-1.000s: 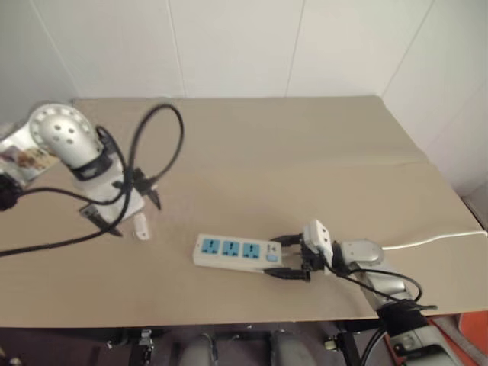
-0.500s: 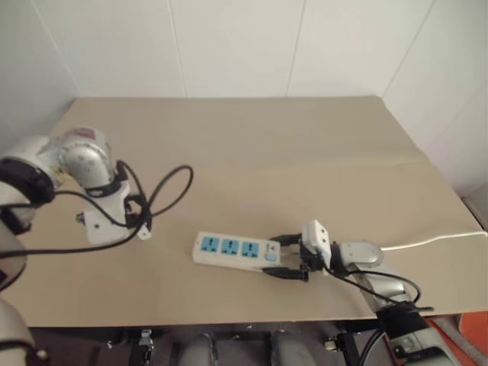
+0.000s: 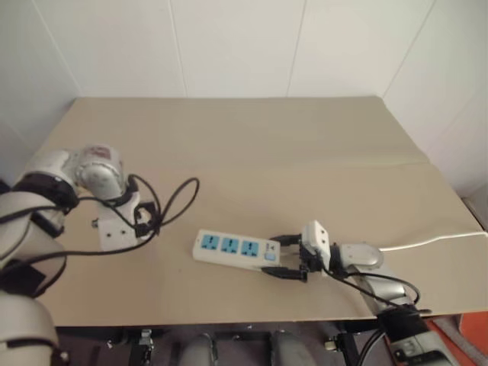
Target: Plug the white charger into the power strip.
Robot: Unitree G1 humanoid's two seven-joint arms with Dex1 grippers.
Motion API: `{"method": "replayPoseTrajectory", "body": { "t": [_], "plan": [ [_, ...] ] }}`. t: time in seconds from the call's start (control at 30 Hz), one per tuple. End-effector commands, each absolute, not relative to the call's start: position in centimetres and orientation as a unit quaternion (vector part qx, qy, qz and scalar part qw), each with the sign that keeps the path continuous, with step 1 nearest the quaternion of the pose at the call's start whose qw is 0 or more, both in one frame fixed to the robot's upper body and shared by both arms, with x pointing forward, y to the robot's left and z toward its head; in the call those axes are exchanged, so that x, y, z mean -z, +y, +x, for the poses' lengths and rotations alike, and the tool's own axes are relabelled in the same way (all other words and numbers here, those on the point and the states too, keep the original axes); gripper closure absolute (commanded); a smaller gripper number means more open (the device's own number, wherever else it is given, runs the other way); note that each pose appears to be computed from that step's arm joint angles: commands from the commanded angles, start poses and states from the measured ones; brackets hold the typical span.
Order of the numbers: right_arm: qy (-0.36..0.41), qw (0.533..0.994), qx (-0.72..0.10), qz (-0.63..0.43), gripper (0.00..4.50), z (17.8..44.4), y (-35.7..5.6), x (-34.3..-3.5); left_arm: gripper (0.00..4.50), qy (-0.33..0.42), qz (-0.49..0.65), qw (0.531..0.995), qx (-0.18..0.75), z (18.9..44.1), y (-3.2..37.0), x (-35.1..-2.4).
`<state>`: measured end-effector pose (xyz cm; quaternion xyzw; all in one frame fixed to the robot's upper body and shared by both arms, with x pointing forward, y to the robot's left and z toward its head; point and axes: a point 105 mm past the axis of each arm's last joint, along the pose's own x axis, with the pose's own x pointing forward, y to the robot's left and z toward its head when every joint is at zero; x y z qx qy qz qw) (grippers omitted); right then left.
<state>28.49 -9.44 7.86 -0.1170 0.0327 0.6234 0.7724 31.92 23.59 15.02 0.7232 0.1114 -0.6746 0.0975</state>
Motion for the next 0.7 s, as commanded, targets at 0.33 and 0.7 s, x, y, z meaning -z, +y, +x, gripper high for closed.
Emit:
{"method": "replayPoseTrajectory", "body": {
  "t": [0.33, 0.7],
  "plan": [
    [0.059, 0.784, -0.605, -0.129, 1.08, 28.6, -10.1, -6.8, 0.00, 0.106, 0.743, 0.094, 0.654, 32.7, 24.1, -14.3],
    [0.060, 0.787, -0.600, -0.133, 1.08, 28.9, -10.2, -6.8, 2.10, 0.098, 0.749, 0.092, 0.649, 33.2, 24.1, -13.1]
  ]
}}
